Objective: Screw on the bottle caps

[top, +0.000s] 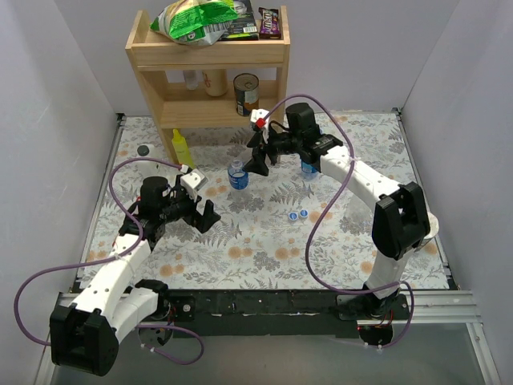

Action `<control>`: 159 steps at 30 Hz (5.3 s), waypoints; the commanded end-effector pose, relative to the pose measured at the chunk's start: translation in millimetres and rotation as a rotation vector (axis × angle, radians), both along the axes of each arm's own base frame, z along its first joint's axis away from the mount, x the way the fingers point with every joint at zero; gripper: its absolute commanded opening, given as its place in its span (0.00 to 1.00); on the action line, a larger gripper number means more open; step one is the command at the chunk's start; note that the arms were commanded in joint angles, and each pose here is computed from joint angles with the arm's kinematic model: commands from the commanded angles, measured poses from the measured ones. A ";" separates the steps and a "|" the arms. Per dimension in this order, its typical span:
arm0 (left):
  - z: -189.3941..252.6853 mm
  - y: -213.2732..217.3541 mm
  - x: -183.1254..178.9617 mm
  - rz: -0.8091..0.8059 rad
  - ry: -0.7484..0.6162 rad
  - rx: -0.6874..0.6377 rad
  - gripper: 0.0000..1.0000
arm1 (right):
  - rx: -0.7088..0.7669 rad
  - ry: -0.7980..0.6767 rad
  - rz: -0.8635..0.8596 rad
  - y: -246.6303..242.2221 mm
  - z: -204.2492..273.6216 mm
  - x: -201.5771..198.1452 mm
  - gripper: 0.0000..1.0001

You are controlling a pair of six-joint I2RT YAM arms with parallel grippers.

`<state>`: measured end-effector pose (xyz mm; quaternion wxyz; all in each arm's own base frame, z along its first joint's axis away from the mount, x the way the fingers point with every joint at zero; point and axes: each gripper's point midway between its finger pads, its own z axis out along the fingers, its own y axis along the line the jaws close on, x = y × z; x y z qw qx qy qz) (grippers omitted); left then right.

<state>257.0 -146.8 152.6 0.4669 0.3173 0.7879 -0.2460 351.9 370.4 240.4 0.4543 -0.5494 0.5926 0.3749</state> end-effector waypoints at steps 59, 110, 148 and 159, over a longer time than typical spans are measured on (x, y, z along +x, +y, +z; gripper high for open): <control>13.7 -31.5 79.1 0.062 -0.091 -0.040 0.98 | 0.353 0.235 0.254 45.9 89.7 -52.3 0.18; 14.0 -66.4 11.6 -0.400 -0.071 -0.061 0.00 | -0.274 -0.216 0.088 -104.7 31.4 0.2 0.59; -2.3 -59.9 10.6 -0.304 0.008 -0.065 0.00 | -0.739 -0.233 0.553 -139.8 -203.7 -76.0 0.64; -4.2 -59.9 14.0 -0.298 0.011 -0.063 0.00 | -0.747 -0.240 0.555 -141.2 -210.0 -76.2 0.57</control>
